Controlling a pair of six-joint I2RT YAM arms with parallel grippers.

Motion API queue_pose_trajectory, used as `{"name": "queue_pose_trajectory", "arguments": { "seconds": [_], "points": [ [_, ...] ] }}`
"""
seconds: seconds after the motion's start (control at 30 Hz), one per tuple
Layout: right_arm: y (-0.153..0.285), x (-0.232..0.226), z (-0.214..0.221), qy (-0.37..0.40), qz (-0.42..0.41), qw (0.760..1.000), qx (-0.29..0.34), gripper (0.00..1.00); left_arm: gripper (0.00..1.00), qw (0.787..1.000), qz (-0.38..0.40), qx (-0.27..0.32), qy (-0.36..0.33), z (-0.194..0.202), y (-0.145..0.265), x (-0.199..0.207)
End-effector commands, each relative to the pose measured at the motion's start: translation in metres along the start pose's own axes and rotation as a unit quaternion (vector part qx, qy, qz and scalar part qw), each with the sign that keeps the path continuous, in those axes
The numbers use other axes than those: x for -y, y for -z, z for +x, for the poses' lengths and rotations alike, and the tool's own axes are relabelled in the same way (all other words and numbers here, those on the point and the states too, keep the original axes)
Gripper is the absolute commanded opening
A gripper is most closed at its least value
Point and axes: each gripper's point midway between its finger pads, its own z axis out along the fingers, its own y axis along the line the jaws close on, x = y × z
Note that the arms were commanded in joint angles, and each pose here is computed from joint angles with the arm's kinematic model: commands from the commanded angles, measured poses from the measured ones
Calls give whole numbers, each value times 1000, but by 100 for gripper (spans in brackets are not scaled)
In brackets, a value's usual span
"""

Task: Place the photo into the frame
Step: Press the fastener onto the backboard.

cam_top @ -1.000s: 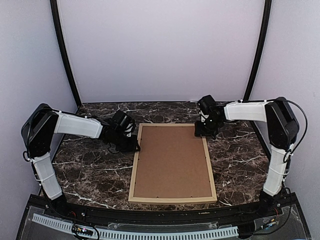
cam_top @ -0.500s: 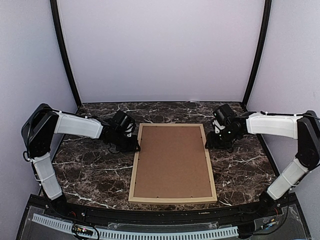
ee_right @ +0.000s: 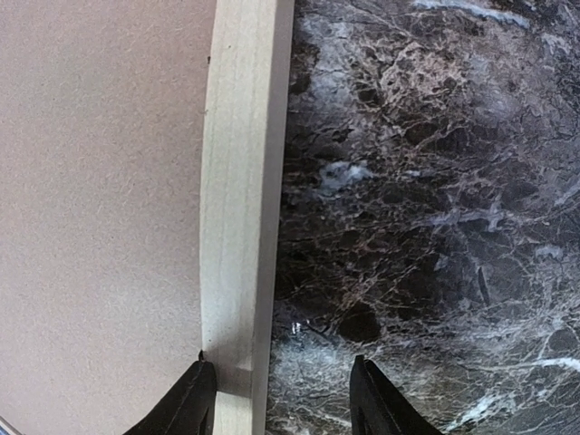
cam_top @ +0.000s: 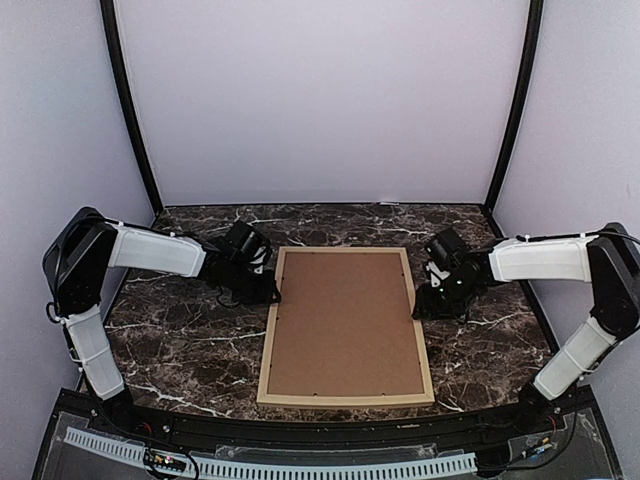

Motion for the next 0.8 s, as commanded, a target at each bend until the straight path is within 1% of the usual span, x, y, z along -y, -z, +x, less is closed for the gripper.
{"name": "queue_pose_trajectory", "arguments": {
  "seconds": [0.0,0.47,0.77],
  "points": [
    [-6,1,0,1,11,1000,-4,51,7,998,-8,-56,-17,34,-13,-6],
    [-16,-4,-2,18,15,999,-22,50,7,998,-6,-58,-18,35,-13,-5],
    [-27,-12,5,28,13,999,-39,49,7,998,-6,-61,-19,37,-15,-6]
  ]
}}
